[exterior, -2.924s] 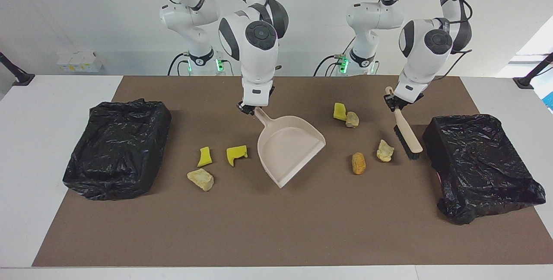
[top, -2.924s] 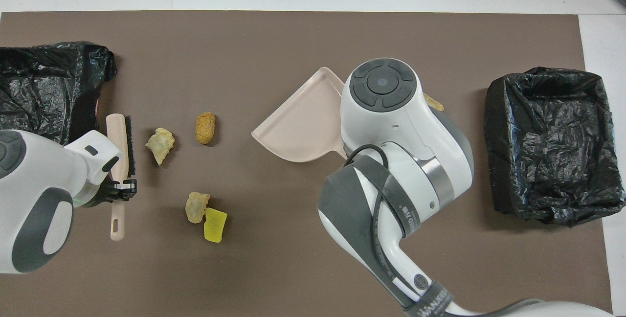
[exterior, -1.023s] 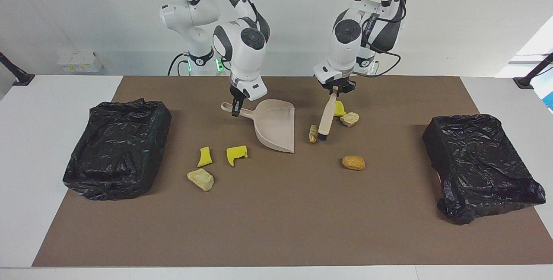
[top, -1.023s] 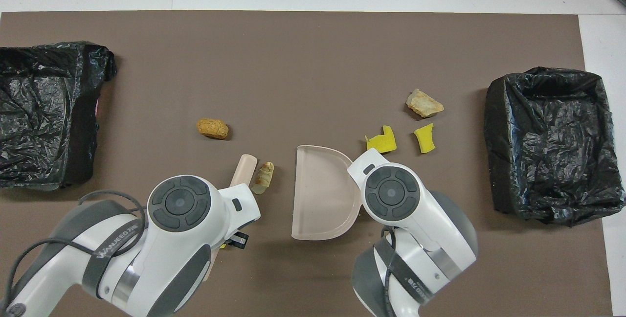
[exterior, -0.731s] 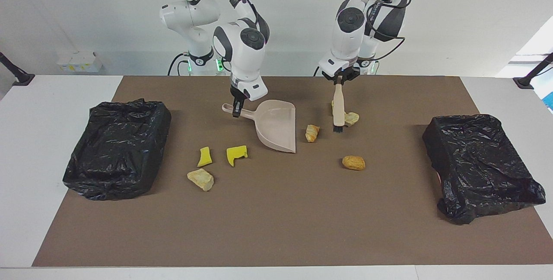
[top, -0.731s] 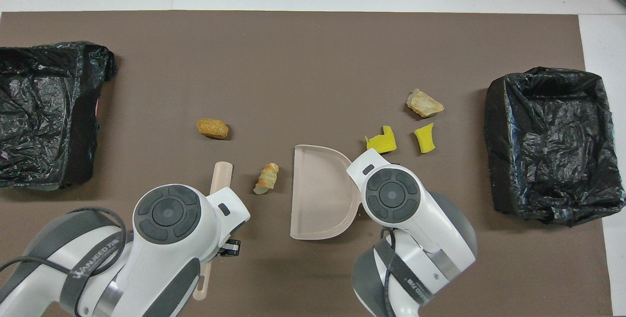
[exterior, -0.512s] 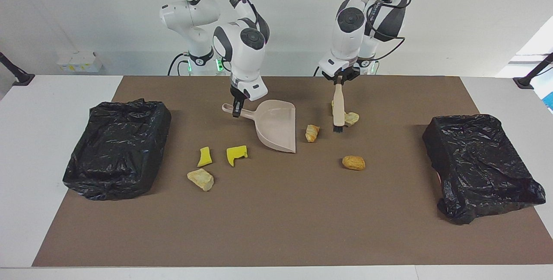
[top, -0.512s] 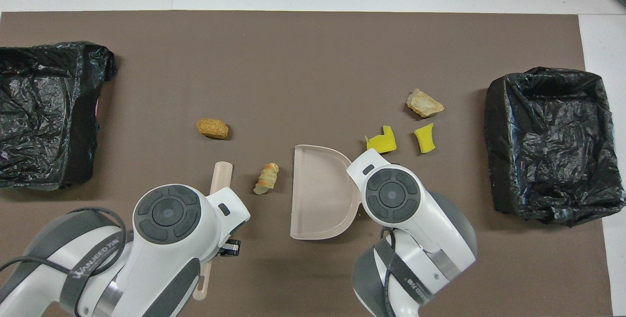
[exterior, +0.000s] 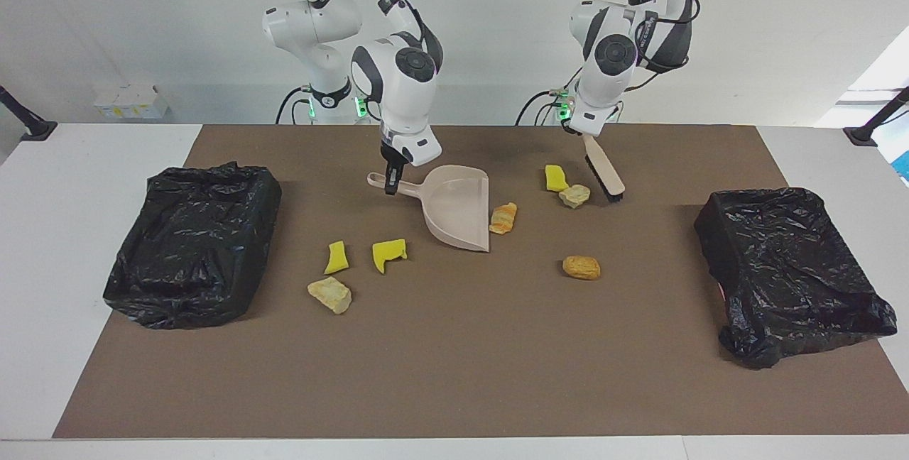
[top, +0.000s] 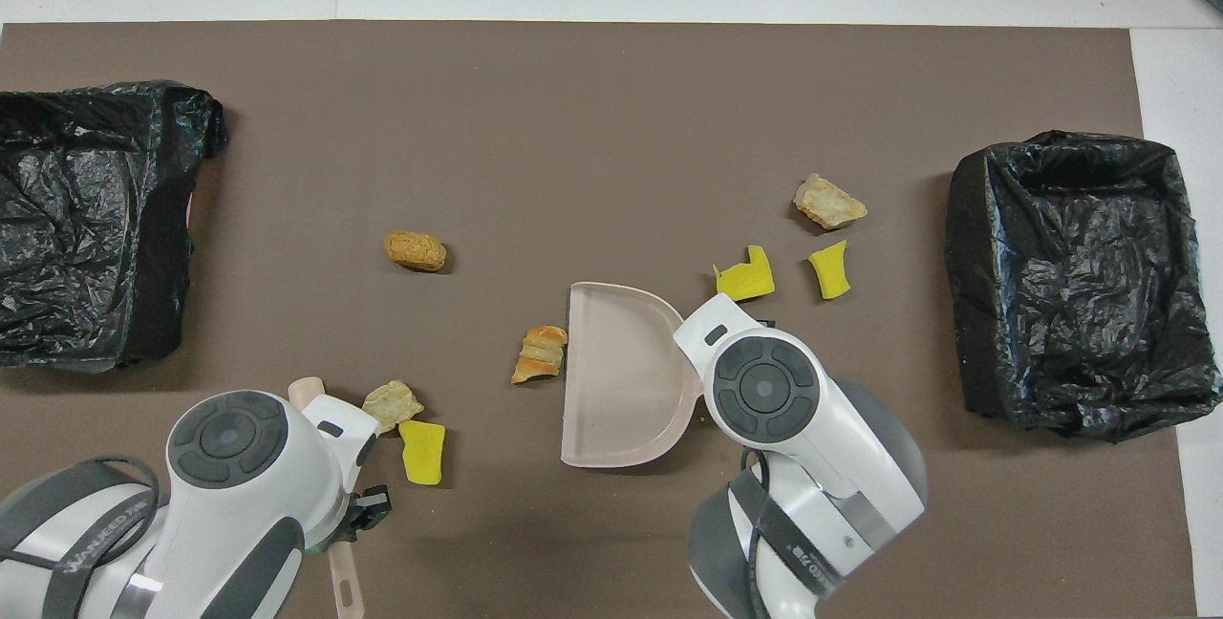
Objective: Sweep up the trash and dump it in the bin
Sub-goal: 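Sweep trash into the dustpan with the left gripper's brush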
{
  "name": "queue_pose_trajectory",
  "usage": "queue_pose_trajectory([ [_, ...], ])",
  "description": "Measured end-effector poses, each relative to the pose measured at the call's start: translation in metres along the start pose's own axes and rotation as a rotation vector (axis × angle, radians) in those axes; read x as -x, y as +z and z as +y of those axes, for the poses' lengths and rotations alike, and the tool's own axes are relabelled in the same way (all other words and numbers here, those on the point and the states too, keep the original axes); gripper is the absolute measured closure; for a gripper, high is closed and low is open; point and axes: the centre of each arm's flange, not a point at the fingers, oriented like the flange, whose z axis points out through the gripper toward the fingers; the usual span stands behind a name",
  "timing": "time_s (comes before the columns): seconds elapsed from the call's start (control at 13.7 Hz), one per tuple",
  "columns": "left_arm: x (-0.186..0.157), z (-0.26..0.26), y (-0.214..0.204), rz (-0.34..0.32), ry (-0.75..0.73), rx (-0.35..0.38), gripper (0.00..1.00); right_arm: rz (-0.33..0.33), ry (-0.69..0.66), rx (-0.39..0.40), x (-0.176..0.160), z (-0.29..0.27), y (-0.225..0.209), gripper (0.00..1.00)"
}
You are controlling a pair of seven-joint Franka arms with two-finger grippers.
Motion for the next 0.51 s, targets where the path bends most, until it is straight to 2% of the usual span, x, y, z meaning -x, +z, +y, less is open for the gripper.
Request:
queue_pose_trajectory([
  [0.15,0.000,0.004,0.010,0.020,-0.058,0.015,0.75,0.000,0.000,0.000,0.000,0.000,0.000,0.68],
  [0.29,0.005,0.009,0.019,-0.008,-0.088,0.051,0.75,0.000,-0.004,0.001,-0.001,-0.001,0.000,0.68],
  [0.51,0.021,0.034,0.022,0.003,-0.073,0.103,0.75,0.000,-0.019,0.004,-0.008,-0.006,-0.002,0.68],
])
